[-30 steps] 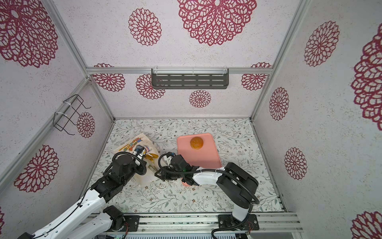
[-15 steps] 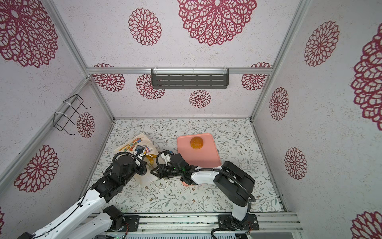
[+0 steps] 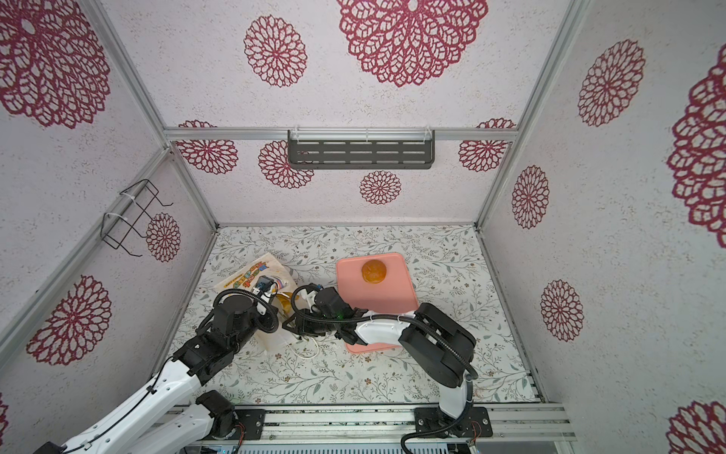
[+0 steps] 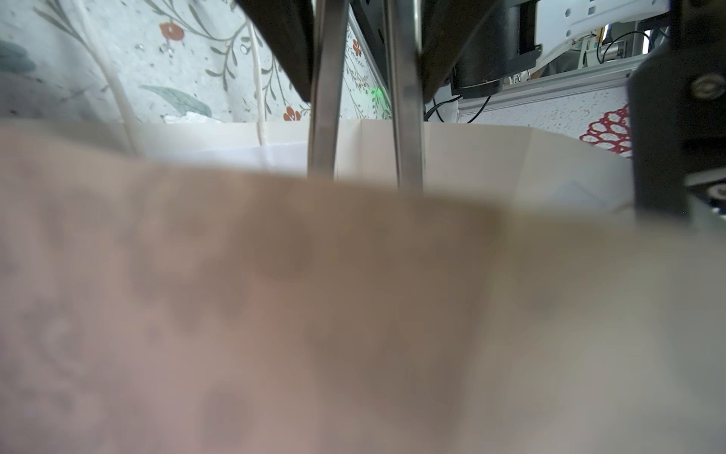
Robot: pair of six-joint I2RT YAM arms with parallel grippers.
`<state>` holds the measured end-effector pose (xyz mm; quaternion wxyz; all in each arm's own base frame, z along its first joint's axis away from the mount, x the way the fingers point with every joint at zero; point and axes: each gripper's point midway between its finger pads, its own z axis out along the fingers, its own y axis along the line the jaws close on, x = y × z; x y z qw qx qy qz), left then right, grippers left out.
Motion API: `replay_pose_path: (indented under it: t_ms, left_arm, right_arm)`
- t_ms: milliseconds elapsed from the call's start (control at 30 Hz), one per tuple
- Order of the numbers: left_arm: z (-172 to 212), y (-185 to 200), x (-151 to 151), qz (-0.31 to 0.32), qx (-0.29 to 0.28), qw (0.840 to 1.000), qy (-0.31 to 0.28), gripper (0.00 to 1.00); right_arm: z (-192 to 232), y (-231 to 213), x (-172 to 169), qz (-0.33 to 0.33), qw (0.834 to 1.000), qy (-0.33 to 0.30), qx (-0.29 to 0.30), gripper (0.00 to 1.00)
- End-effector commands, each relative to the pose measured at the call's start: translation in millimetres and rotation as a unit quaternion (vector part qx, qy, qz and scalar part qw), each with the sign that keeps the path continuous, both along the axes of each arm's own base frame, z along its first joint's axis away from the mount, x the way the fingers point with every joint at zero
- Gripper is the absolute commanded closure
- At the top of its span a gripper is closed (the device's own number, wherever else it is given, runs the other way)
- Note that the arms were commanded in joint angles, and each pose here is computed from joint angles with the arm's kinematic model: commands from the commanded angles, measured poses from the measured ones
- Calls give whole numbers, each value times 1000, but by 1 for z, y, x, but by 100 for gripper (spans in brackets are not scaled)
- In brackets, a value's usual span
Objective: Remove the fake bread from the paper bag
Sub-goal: 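Pinch a pale roll inside the bag with the tongs and pull it out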
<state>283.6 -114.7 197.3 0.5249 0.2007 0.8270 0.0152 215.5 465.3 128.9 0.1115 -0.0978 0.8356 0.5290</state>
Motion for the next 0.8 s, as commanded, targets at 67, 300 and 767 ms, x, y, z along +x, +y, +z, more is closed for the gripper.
replay_pose_path:
  t_ms: [67, 300, 767]
  left_arm:
    - [17, -4, 0, -4, -20, 1000, -23, 100]
    - [18, -4, 0, -5, -23, 999, -24, 100]
    - [20, 1, 1, 14, -27, 999, -28, 100]
  right_arm:
    - [-3, -4, 7, -13, 999, -26, -31, 59]
    - [2, -2, 8, -8, 999, -36, -30, 61]
    - [35, -29, -15, 9, 995, -85, -56, 100]
